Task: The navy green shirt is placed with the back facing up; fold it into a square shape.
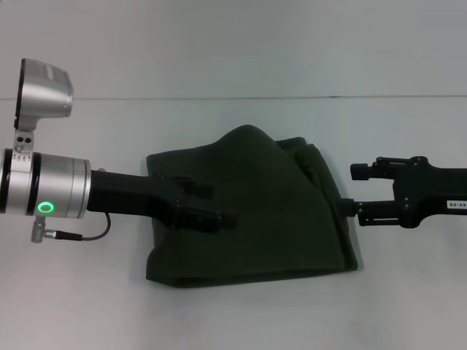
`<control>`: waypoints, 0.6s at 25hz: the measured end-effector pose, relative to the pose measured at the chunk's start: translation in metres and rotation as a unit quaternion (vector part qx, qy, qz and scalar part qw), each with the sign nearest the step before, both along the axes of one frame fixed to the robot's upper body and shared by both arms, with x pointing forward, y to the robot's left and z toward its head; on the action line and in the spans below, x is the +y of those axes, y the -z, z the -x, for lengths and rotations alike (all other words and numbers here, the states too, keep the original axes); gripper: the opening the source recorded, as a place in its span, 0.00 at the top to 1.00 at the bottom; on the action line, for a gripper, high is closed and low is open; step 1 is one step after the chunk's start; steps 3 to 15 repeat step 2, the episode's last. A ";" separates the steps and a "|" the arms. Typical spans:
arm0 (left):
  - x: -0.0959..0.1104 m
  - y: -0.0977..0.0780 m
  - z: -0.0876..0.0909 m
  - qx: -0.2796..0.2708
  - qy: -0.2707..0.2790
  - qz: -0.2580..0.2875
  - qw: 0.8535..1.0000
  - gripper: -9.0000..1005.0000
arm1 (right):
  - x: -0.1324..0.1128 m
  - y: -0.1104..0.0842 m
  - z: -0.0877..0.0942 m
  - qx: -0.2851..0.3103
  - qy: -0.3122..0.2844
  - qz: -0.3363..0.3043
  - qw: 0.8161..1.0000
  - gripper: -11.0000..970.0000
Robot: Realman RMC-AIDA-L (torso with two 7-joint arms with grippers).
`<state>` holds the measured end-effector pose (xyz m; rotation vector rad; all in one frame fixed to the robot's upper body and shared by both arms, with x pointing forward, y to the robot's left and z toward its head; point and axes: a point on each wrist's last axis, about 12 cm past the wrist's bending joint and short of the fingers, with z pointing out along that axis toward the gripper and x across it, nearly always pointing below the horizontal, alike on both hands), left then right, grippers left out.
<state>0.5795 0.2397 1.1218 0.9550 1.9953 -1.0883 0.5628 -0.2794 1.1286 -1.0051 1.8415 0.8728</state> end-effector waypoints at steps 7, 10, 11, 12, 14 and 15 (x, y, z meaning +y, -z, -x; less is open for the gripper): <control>0.000 0.000 0.000 0.000 -0.001 0.000 1.000 0.06 | 0.000 0.001 0.000 0.002 -0.002 0.000 1.000 0.14; 0.000 0.000 0.000 0.000 -0.001 0.000 1.000 0.06 | 0.000 0.001 0.000 0.002 -0.002 0.000 1.000 0.14; 0.000 0.000 0.000 0.000 -0.001 0.000 1.000 0.06 | 0.000 0.001 0.000 0.002 -0.002 0.000 1.000 0.14; 0.000 0.000 0.000 0.000 -0.001 0.000 1.000 0.06 | 0.000 0.001 0.000 0.002 -0.002 0.000 1.000 0.14; 0.000 0.000 0.000 0.000 -0.001 0.000 1.000 0.06 | 0.000 0.001 0.000 0.002 -0.002 0.000 1.000 0.14; 0.000 0.000 0.000 0.000 -0.001 0.000 1.000 0.06 | 0.000 0.001 0.000 0.002 -0.002 0.000 1.000 0.14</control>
